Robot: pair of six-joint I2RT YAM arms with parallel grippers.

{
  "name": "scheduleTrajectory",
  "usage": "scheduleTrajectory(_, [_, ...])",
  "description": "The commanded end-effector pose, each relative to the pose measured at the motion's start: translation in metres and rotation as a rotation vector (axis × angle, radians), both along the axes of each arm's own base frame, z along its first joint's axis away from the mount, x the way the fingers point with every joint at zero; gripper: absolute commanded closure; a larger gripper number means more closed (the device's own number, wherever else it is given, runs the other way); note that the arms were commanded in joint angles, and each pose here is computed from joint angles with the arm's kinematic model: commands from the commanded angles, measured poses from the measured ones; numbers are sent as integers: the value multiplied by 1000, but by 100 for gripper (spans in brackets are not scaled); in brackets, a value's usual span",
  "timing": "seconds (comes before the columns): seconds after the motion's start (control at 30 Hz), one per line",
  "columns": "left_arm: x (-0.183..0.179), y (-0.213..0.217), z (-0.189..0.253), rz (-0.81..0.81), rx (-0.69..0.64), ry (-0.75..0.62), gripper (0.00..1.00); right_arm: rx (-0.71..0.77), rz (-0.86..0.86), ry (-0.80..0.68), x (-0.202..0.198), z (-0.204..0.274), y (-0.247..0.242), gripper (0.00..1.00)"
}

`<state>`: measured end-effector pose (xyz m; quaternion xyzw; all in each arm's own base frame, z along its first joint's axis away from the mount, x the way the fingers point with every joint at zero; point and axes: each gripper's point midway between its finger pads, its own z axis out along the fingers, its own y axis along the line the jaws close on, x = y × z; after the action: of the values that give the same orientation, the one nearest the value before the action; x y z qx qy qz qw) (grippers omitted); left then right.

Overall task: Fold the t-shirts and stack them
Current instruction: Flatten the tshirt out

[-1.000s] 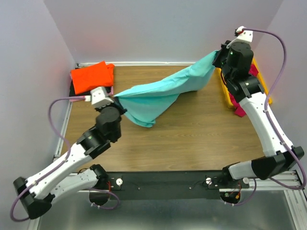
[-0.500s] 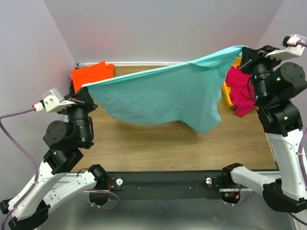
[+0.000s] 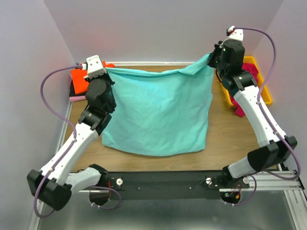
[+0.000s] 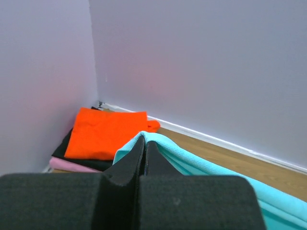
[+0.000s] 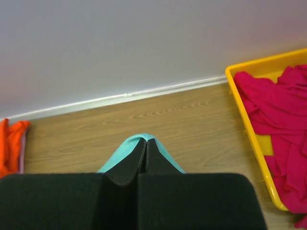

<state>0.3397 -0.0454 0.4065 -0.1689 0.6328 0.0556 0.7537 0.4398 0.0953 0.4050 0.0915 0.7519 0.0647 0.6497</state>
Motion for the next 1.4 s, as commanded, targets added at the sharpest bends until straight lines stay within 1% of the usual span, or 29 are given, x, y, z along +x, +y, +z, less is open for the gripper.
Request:
scheduleTrajectory(0.0, [29, -1, 51, -71, 30, -128, 100, 20, -14, -68, 27, 32, -6, 99])
scheduleTrajectory(0.03, [33, -2, 58, -80, 38, -135, 100, 21, -11, -68, 27, 32, -6, 100])
scheduleTrajectory(0.07, [41, -7, 59, -94, 51, -128, 100, 16, -15, -83, 37, 40, -7, 99])
scheduleTrajectory(0.1, [42, -8, 67, -98, 53, -141, 100, 16, -17, -93, 39, 44, -8, 99])
scheduleTrajectory(0.13, [40, -7, 86, -99, 46, -175, 100, 10, -18, -99, 42, 47, -9, 99])
scheduleTrajectory(0.17, [40, -8, 92, -106, 45, -185, 100, 13, -21, -123, 43, 59, -10, 99])
scheduleTrajectory(0.2, [36, -8, 106, -115, 65, -207, 100, 10, -21, -132, 43, 63, -10, 99])
scheduleTrajectory(0.27, [28, -8, 119, -133, 63, -242, 100, 9, -13, -161, 39, 77, -10, 99])
scheduleTrajectory(0.3, [18, -6, 130, -143, 59, -279, 100, 11, -13, -178, 34, 84, -12, 99])
scheduleTrajectory(0.37, [6, -4, 136, -158, 63, -305, 100, 7, -7, -203, 24, 96, -14, 99])
scheduleTrajectory(0.4, [-9, 0, 146, -164, 58, -341, 100, 10, -6, -225, 13, 106, -17, 100])
scheduleTrajectory(0.47, [-21, 0, 148, -194, 76, -349, 100, 6, 0, -250, -2, 117, -20, 100])
scheduleTrajectory(0.5, [-38, 2, 156, -217, 80, -375, 100, 2, 5, -251, -8, 117, -21, 99])
scheduleTrajectory(0.53, [-43, 1, 153, -233, 89, -375, 100, 9, 19, -290, -27, 133, -24, 99])
scheduleTrajectory(0.57, [-50, 2, 152, -247, 96, -377, 100, 14, 23, -304, -36, 138, -25, 99])
scheduleTrajectory(0.6, [-65, 5, 159, -261, 97, -404, 100, 18, 35, -325, -47, 146, -26, 100])
scheduleTrajectory(0.63, [-72, 2, 161, -288, 107, -413, 100, 25, 64, -357, -65, 157, -25, 100])
scheduleTrajectory(0.67, [-77, 2, 160, -304, 113, -407, 100, 30, 85, -378, -76, 164, -25, 99])
scheduleTrajectory(0.7, [-89, 2, 167, -323, 112, -434, 100, 30, 108, -392, -84, 169, -23, 99])
scheduleTrajectory(0.73, [-96, 0, 171, -345, 112, -446, 100, 36, 154, -433, -103, 182, -19, 99])
scheduleTrajectory(0.77, [-101, -1, 172, -359, 115, -443, 100, 36, 174, -446, -112, 186, -18, 100])
scheduleTrajectory(0.87, [-124, -3, 186, -413, 108, -489, 100, 43, 214, -495, -140, 205, -18, 99])
scheduleTrajectory(0.97, [-150, 5, 199, -429, 93, -541, 100, 42, 219, -520, -157, 217, -21, 100])
scheduleTrajectory(1.07, [-165, 4, 206, -470, 90, -573, 100, 43, 200, -536, -167, 223, -27, 99])
scheduleTrajectory(1.17, [-168, 2, 204, -485, 100, -572, 100, 49, 185, -564, -178, 233, -33, 100])
scheduleTrajectory(1.2, [-166, 2, 203, -489, 67, -570, 100, 51, 187, -572, -180, 236, -33, 99])
scheduleTrajectory(1.3, [-147, 0, 190, -460, 62, -530, 100, 47, 164, -565, -176, 234, -36, 100])
scheduleTrajectory(1.33, [-130, -4, 178, -444, 64, -484, 100, 48, 154, -553, -170, 231, -36, 99])
scheduleTrajectory(1.37, [-120, -6, 172, -431, 60, -461, 100, 43, 129, -519, -155, 221, -37, 100])
